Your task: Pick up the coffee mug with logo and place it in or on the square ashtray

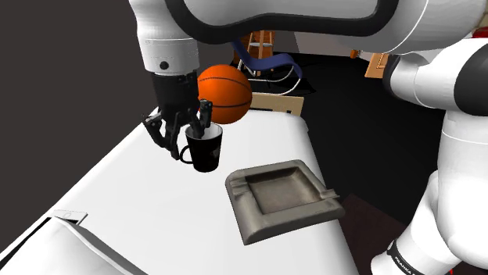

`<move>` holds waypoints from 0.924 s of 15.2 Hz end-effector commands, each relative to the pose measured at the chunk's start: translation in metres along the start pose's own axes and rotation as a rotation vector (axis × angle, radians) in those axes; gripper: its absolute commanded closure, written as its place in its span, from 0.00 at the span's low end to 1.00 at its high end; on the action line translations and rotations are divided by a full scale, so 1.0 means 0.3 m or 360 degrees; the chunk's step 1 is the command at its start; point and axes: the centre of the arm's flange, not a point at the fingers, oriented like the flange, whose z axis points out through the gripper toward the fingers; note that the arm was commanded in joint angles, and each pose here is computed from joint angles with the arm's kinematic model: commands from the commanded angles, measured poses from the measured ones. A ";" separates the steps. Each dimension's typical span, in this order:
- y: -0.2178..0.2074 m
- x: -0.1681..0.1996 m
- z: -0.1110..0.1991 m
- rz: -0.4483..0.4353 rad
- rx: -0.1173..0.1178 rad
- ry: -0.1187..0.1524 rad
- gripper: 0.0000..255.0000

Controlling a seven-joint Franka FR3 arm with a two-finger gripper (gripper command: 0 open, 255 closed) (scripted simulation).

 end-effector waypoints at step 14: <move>0.116 -0.194 -0.197 0.0000 0.0000 0.0000 1.00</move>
